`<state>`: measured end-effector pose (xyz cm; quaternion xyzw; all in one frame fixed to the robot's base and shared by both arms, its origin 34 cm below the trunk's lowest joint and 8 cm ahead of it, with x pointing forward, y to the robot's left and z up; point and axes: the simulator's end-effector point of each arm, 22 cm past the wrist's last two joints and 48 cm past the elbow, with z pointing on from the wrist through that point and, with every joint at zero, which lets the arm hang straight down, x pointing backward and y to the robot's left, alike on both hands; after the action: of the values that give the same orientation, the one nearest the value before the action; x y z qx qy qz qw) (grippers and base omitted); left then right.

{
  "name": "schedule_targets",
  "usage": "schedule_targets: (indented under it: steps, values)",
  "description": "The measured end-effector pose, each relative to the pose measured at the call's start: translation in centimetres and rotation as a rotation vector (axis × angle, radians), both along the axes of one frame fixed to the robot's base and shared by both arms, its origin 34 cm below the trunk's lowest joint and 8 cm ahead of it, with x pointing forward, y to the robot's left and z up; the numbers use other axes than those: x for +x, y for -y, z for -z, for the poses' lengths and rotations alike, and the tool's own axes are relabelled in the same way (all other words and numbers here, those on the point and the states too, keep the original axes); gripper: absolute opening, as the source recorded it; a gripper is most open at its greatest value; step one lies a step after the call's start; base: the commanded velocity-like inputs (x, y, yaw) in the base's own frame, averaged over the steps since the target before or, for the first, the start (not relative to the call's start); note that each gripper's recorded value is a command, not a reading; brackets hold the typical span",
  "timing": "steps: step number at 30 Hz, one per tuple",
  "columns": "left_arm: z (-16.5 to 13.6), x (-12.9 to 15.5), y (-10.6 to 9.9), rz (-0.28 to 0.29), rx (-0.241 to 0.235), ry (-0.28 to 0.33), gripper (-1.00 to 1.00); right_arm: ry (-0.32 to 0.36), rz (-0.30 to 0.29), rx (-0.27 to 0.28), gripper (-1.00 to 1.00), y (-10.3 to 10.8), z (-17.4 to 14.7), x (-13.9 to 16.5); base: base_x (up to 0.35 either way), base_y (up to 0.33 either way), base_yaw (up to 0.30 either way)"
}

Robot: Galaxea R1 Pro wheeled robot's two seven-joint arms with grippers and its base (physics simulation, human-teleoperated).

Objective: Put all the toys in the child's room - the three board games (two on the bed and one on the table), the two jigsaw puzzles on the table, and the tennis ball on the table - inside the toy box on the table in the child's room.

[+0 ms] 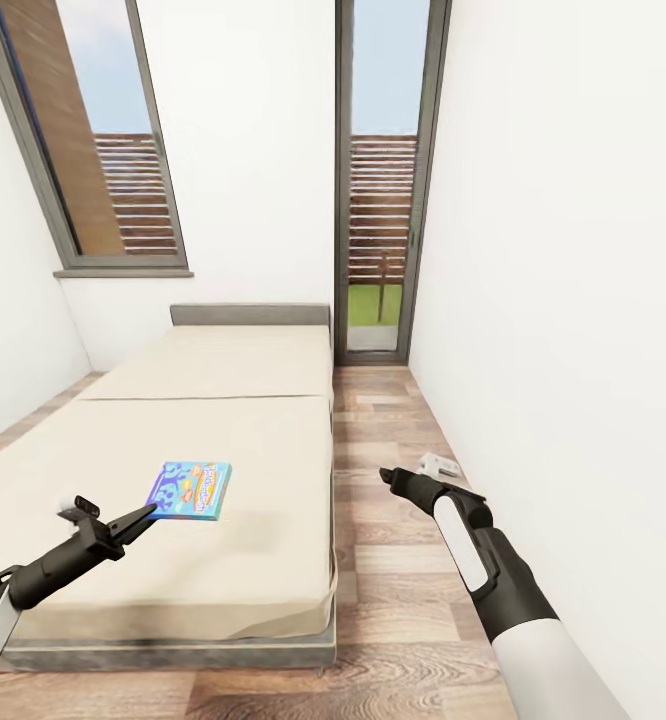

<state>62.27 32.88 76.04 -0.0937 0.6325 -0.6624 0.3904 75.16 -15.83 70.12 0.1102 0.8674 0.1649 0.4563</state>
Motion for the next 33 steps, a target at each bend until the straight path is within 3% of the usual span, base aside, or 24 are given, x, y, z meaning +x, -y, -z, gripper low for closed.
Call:
schedule_targets:
  steps: [33]
  values:
    - [-6.4, 1.0, 0.1, 0.004, 0.003, -0.005, -1.0, 0.002, 0.0, 0.003, 1.0, -0.2, -6.6, 1.0, 0.0, 0.0, 0.0]
